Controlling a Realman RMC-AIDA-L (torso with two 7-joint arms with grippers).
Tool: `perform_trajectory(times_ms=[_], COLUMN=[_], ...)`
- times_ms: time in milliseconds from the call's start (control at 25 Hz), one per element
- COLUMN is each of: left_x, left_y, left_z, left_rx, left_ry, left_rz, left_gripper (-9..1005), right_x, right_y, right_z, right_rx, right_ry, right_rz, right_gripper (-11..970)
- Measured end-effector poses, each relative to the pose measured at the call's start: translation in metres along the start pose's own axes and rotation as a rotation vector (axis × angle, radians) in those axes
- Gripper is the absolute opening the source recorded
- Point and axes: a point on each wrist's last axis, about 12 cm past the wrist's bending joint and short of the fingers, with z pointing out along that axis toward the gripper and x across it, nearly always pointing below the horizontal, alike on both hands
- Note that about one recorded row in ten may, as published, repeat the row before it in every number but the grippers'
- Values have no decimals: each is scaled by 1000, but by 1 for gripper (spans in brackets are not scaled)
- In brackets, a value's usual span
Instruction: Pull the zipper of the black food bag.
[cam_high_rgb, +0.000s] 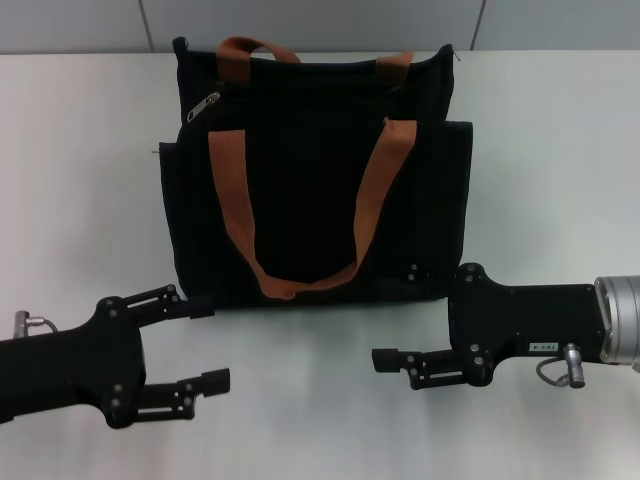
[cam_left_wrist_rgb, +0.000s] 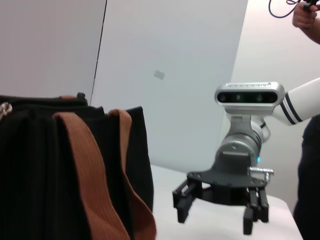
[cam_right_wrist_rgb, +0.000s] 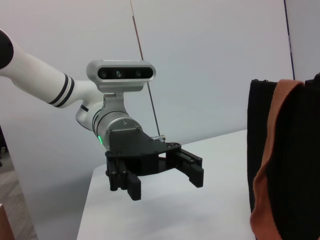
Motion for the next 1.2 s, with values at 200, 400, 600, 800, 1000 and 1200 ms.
perform_trajectory(times_ms=[200, 400, 600, 800, 1000, 1200], left_x=[-12, -27, -36, -41, -43, -45], left_y=[8, 18, 39, 68, 76, 85], left_z=[-14, -44, -60, -51, -23, -4], left_rx=[-105, -339, -497, -538, -423, -389], left_ry=[-101, -272, -250, -89, 20, 88], left_rz=[35, 128, 170, 210, 249, 275], left_gripper=[808, 804, 800, 796, 792, 788], right_x=[0, 0, 1, 1, 1, 1], right_y=[-1, -1, 0, 1, 1, 0], right_z=[0, 0, -1, -1, -1, -3], right_rx=[9, 7, 5, 6, 7, 14], right_ry=[2, 2, 0, 0, -3, -7], right_rz=[0, -1, 1, 1, 1, 1], right_gripper=[789, 788, 788, 787, 786, 786])
